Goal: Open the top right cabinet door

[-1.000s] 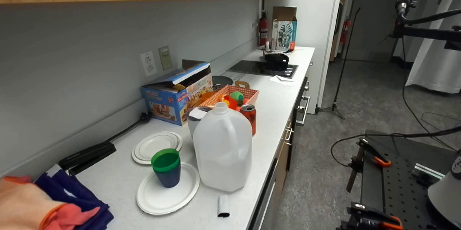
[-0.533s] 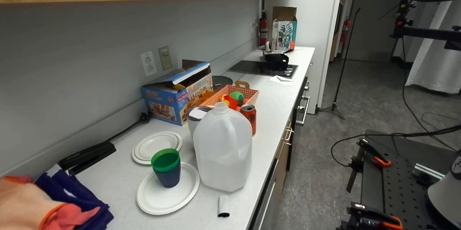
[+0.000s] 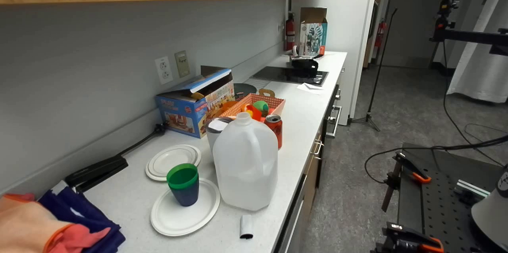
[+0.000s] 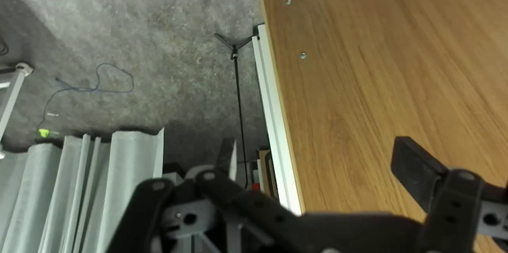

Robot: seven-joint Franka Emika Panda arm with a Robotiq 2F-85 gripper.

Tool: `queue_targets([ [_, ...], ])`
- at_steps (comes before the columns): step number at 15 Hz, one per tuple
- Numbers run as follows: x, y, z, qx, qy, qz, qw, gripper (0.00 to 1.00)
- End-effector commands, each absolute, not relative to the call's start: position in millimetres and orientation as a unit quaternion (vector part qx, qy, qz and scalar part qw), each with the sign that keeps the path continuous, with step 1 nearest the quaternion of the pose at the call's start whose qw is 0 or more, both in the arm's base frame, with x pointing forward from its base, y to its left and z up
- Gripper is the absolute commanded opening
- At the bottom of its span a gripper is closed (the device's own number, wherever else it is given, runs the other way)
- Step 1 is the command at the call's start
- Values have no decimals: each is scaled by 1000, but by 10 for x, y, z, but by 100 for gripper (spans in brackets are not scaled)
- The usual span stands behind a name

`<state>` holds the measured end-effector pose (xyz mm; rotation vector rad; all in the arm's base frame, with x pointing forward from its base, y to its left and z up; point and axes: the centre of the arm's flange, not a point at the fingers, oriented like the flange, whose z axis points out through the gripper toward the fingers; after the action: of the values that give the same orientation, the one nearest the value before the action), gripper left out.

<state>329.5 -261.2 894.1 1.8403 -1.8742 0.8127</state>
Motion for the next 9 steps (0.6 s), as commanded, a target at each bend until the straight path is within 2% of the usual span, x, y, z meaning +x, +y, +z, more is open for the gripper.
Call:
queue_targets([
  [1, 3200, -2662, 9182, 665, -680, 281, 130, 100],
  [5, 3084, -2732, 9178, 674, -684, 271, 67, 100],
  [6, 3126, -2658, 9052, 665, -684, 284, 93, 100],
  [9, 3092, -2707, 9044, 666, -687, 281, 77, 100],
])
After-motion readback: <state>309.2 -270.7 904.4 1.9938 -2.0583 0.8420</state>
